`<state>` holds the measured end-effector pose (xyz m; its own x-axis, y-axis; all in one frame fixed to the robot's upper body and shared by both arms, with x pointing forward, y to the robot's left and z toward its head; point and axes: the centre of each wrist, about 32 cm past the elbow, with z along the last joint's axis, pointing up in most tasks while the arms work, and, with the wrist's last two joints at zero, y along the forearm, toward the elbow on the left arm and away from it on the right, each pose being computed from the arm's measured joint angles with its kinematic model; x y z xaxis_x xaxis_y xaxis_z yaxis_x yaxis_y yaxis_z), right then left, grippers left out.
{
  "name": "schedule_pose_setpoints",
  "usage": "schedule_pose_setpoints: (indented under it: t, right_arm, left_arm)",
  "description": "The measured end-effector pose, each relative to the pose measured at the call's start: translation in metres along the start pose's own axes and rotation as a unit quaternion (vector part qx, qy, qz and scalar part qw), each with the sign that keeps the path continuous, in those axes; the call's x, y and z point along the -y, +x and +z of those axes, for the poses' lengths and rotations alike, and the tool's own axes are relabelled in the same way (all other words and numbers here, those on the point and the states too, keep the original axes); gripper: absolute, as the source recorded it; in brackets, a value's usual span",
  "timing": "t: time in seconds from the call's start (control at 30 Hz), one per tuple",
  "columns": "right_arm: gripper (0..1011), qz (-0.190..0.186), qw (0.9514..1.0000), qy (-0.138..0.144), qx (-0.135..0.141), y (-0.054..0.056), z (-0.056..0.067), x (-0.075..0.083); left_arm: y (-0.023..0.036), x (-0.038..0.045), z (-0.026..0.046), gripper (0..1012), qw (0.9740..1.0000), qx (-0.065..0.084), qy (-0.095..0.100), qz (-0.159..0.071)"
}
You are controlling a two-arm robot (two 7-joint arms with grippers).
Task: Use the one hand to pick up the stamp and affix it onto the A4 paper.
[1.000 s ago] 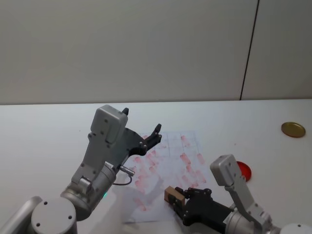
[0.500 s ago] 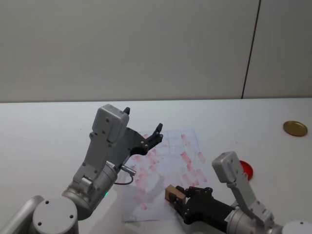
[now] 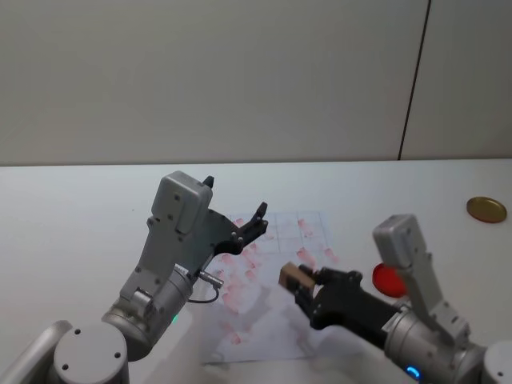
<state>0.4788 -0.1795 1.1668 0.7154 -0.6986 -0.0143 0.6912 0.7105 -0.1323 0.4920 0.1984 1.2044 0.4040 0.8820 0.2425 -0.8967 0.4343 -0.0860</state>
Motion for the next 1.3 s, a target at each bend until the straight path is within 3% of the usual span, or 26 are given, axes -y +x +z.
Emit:
schedule_pose_setpoints:
  t: [0.27,0.53,0.87,1.3]
  right_arm:
    - [217,-0.042,0.9989,0.016,0.009,0.007,0.011,0.007]
    - [217,-0.083,0.9964,0.013,0.013,0.015,0.014,0.015]
    - [217,-0.135,0.9908,-0.002,0.007,0.026,0.009,0.028]
    - [217,-0.177,0.9839,-0.021,-0.004,0.037,-0.002,0.039]
  left_arm:
    - [0.0000,0.0000,0.0000,993,1.0000,0.000,0.000,0.000]
    - [0.0000,0.0000,0.0000,993,1.0000,0.000,0.000,0.000]
    - [0.0000,0.0000,0.0000,993,1.0000,0.000,0.000,0.000]
    - [0.0000,0.0000,0.0000,993,1.0000,0.000,0.000,0.000]
